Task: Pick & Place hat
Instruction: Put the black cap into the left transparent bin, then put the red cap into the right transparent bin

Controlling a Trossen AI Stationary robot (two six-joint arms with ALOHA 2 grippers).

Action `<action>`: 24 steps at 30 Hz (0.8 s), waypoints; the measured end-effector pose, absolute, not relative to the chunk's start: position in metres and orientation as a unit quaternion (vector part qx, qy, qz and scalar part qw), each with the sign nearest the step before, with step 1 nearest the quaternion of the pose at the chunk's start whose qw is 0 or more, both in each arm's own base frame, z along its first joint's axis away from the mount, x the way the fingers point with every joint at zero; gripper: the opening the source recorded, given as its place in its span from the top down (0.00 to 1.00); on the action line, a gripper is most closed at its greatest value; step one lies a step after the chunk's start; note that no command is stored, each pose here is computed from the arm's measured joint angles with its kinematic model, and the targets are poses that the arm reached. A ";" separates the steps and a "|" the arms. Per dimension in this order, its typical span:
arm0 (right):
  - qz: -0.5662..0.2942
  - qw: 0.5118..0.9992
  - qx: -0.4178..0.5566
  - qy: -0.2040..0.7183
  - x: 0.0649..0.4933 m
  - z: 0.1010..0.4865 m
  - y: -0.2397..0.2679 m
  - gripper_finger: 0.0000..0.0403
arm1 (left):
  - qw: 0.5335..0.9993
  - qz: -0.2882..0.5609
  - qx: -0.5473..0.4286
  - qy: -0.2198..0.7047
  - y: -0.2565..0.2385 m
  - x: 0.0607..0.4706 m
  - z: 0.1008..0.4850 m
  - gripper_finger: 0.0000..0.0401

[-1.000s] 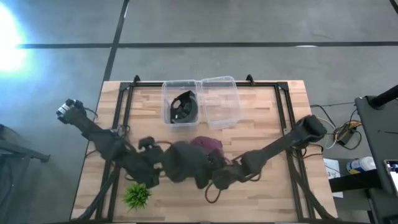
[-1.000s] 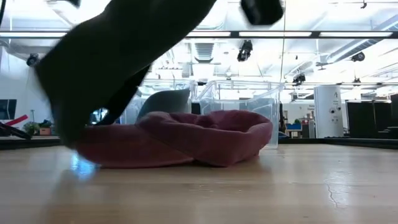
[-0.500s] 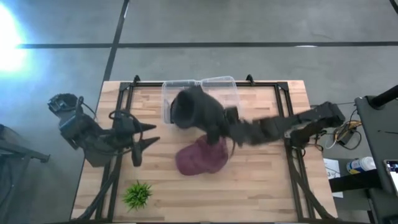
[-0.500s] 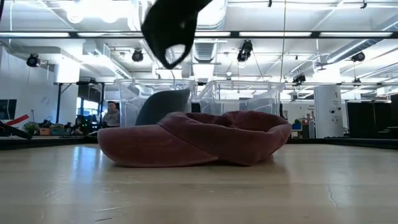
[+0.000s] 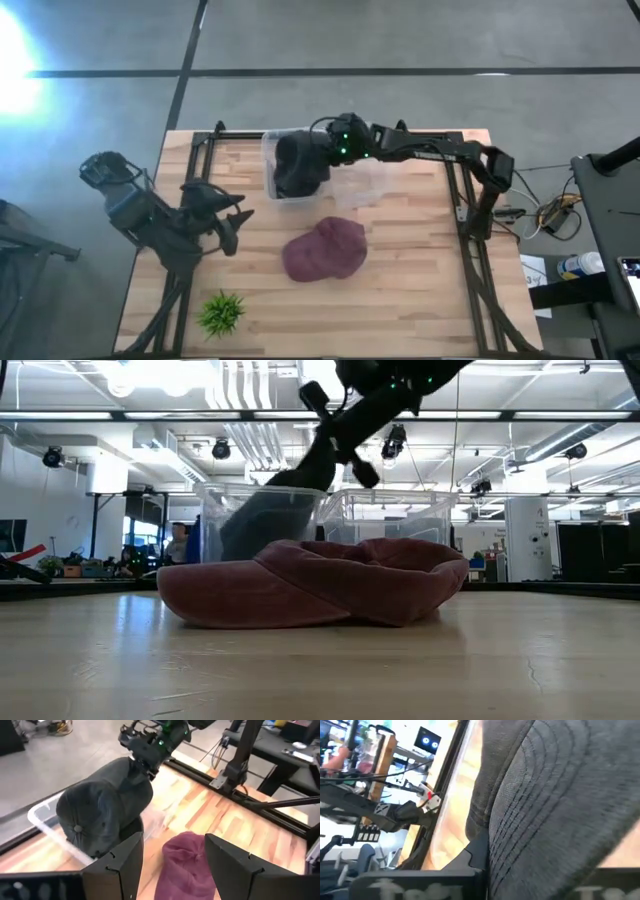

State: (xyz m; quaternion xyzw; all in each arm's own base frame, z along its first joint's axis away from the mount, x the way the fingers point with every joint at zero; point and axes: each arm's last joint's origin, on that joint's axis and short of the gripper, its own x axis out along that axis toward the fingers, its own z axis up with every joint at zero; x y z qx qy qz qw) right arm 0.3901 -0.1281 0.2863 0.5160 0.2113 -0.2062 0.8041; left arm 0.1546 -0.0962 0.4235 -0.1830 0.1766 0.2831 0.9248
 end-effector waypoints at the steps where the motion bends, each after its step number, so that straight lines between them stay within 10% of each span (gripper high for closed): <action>1: -0.201 0.807 0.516 0.206 0.393 0.284 -0.130 0.92 | 0.923 0.286 -0.184 0.181 -0.097 0.156 0.419 0.49; 14: -0.138 0.865 0.433 0.211 0.394 0.320 -0.079 0.46 | 0.870 0.277 -0.232 0.337 -0.108 0.173 0.319 0.49; 24: -0.197 0.775 0.425 0.423 0.352 0.287 0.047 0.41 | 0.818 0.195 -0.424 0.337 -0.114 0.197 0.226 0.49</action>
